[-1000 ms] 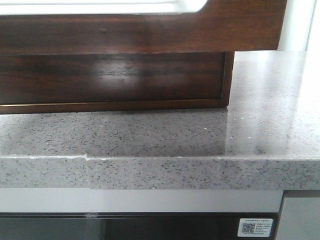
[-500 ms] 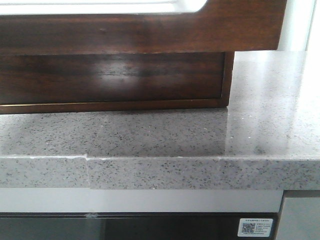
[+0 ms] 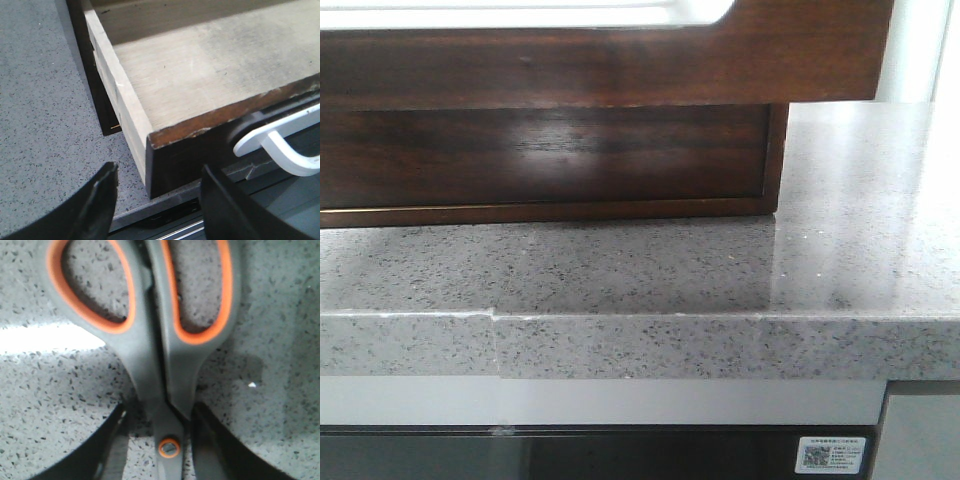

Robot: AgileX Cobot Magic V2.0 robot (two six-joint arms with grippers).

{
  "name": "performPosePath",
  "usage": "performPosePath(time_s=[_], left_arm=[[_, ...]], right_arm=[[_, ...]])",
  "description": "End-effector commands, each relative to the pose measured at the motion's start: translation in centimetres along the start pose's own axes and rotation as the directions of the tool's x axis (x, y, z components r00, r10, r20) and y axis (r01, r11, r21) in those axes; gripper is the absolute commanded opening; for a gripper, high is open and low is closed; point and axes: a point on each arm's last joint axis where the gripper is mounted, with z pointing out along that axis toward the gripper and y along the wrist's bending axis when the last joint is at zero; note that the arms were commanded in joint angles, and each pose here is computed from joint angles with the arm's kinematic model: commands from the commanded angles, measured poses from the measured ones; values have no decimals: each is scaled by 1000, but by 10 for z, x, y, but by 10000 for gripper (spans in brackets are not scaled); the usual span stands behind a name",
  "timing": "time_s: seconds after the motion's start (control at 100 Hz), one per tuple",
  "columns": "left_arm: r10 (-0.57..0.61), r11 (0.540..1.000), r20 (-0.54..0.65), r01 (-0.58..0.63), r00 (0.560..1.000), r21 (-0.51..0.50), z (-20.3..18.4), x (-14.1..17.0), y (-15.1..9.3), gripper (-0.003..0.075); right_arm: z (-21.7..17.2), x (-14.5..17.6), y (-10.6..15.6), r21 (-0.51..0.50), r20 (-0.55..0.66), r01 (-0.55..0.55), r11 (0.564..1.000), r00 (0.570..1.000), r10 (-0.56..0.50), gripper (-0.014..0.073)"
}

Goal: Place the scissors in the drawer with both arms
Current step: 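Lift the scissors with the right gripper and carry them over the drawer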

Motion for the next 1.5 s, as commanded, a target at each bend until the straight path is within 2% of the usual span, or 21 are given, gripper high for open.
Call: performPosePath(time_s=[0.0,0.26,0.53,0.69,0.81,0.93,1.02,1.16,1.22,1.36,1.41,1.49], left_arm=[[-6,1000,83,6,997,1,-5,-13,-1,356],[-6,1000,83,6,997,1,-5,-13,-1,356],[-6,1000,83,6,997,1,-5,-13,-1,356],[-6,1000,83,6,997,1,-5,-13,-1,356],[-6,1000,83,6,997,1,-5,-13,-1,356],[-6,1000,91,6,996,0,-5,-14,0,356],[-6,1000,97,6,995,-2,-6,-14,0,356],[-6,1000,102,6,995,-3,-6,-15,0,356],[-6,1000,102,6,995,-3,-6,-15,0,356],[-6,1000,108,6,994,-5,-6,-15,0,356],[-6,1000,108,6,994,-5,-6,-15,0,356],[-6,1000,108,6,994,-5,-6,-15,0,356]], right_arm=[[-22,0,1,18,63,17,1000,998,-19,188],[-22,0,1,17,58,21,1000,998,-22,45],[-30,2,2,22,80,26,999,996,-27,37],[-63,12,12,29,182,36,999,983,-41,37],[-101,24,28,63,323,79,995,942,-96,37],[-145,41,50,113,464,148,983,867,-184,37],[-181,54,68,138,559,192,972,794,-237,37],[-235,75,99,174,683,279,944,657,-320,37],[-255,83,114,194,725,337,921,583,-366,37],[-284,97,154,237,786,526,817,390,-479,37],[-290,102,170,270,799,594,758,301,-521,37],[-293,109,190,321,802,672,667,181,-569,37]])
